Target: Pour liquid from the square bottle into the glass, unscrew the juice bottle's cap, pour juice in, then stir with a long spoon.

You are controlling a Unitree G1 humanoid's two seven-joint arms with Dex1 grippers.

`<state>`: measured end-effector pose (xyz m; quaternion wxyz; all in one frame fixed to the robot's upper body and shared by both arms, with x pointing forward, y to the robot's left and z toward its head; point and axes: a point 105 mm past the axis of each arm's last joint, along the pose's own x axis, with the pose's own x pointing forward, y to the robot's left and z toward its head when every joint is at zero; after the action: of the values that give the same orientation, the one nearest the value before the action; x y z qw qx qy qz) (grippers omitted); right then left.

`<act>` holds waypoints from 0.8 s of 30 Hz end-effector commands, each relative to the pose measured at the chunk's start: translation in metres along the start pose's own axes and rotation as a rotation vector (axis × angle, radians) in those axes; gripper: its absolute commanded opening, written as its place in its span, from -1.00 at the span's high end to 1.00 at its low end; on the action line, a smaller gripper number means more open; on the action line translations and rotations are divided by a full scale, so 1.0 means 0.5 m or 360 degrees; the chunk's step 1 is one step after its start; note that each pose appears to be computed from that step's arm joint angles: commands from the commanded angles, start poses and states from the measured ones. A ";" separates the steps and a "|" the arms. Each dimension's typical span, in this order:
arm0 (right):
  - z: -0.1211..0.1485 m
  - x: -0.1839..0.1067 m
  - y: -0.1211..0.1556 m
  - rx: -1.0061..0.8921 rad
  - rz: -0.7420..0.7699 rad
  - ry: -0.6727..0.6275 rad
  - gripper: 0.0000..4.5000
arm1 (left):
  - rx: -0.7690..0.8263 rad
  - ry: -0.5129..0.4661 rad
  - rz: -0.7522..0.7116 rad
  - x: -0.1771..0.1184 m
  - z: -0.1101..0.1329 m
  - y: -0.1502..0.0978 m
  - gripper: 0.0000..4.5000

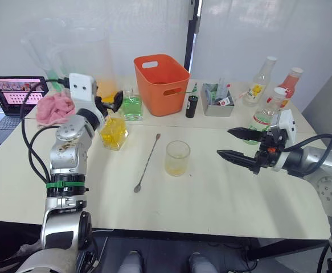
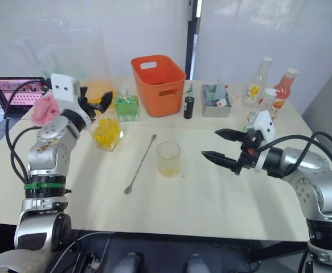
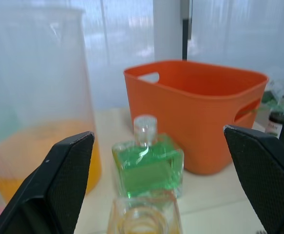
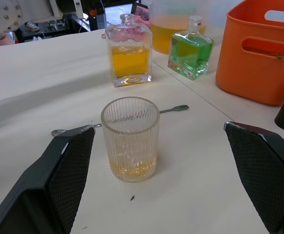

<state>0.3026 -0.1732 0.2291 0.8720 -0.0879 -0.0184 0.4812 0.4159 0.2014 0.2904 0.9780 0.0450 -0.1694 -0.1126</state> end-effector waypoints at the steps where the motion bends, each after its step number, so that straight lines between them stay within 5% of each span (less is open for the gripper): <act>1: 0.026 0.001 -0.004 -0.0078 0.0007 -0.0050 -1.00 | 0.0106 -0.0291 -0.0147 -0.005 0.115 -0.028 -1.00; 7: 0.032 0.010 -0.010 -0.0092 0.0051 -0.0066 -1.00 | 0.0006 -0.0282 -0.0477 -0.027 0.146 -0.077 -1.00; 14: 0.030 0.011 -0.022 -0.0163 0.0079 -0.0066 -1.00 | 0.0279 0.0023 -0.0804 -0.105 0.088 -0.097 -1.00; 24: 0.024 -0.002 -0.034 -0.0201 0.0040 -0.0043 -1.00 | 0.0196 0.0248 -0.0902 -0.233 0.014 -0.026 -1.00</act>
<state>0.3172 -0.1764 0.2333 0.8555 -0.1248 -0.0405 0.5008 0.3124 0.2127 0.2411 0.9219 0.1383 -0.0437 -0.3592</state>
